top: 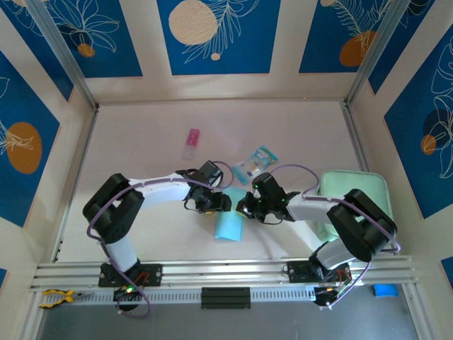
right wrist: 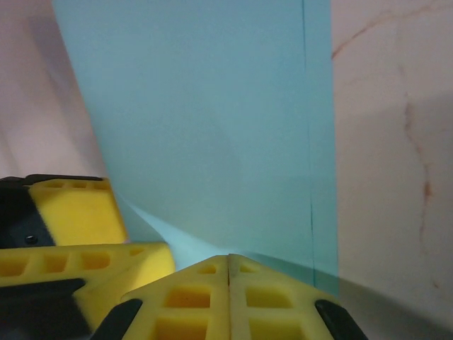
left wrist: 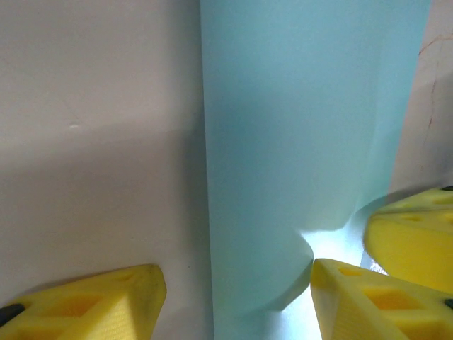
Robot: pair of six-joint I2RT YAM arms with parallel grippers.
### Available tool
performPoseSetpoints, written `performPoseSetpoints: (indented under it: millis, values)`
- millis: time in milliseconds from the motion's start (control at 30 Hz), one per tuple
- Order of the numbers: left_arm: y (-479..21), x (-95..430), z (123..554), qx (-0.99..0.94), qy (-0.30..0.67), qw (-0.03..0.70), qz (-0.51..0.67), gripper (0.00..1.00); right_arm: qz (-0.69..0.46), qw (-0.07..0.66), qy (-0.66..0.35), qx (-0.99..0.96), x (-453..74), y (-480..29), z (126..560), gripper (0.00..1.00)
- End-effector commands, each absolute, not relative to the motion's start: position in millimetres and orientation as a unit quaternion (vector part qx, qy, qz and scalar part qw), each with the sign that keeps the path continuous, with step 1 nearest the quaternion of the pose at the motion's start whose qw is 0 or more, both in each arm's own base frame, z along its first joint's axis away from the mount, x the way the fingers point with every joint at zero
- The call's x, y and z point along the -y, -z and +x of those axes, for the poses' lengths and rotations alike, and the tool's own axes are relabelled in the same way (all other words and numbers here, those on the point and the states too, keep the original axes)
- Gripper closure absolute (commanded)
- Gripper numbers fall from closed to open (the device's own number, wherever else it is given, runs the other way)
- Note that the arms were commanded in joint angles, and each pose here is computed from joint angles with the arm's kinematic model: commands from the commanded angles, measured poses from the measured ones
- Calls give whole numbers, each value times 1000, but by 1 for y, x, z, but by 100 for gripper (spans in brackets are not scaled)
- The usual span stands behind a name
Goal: Fold a paper plane with a square sheet of paper (pick it up from the middle)
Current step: Fold the square sheet of paper in half at the bottom-center of the table.
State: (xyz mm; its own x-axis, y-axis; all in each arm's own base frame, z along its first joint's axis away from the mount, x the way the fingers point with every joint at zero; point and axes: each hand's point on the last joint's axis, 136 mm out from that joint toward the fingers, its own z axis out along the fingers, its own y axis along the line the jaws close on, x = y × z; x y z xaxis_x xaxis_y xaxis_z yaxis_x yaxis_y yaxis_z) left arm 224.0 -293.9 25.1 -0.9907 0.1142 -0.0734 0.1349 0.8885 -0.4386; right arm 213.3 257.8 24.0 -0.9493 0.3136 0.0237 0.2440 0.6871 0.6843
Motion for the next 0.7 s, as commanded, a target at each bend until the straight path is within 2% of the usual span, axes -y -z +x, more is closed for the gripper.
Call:
performPoseSetpoints:
  millis: [0, 133, 333, 467, 667]
  values:
    - [-2, 280, 216, -980, 187, 1, 61, 38, 143, 34, -350, -925, -257, -10, 208, 95]
    - [-11, 287, 218, -975, 214, 11, 52, 36, 132, 21, -332, -934, -249, 12, 197, 95]
    - [-28, 287, 219, -968, 245, 29, 37, 24, 76, 9, -319, -945, -242, 12, 194, 98]
    - [-37, 296, 218, -957, 288, 24, 29, 25, 38, 1, -337, -941, -243, 4, 195, 98]
    - [-39, 300, 218, -949, 314, 16, 16, 33, 60, -7, -352, -934, -234, 5, 200, 98]
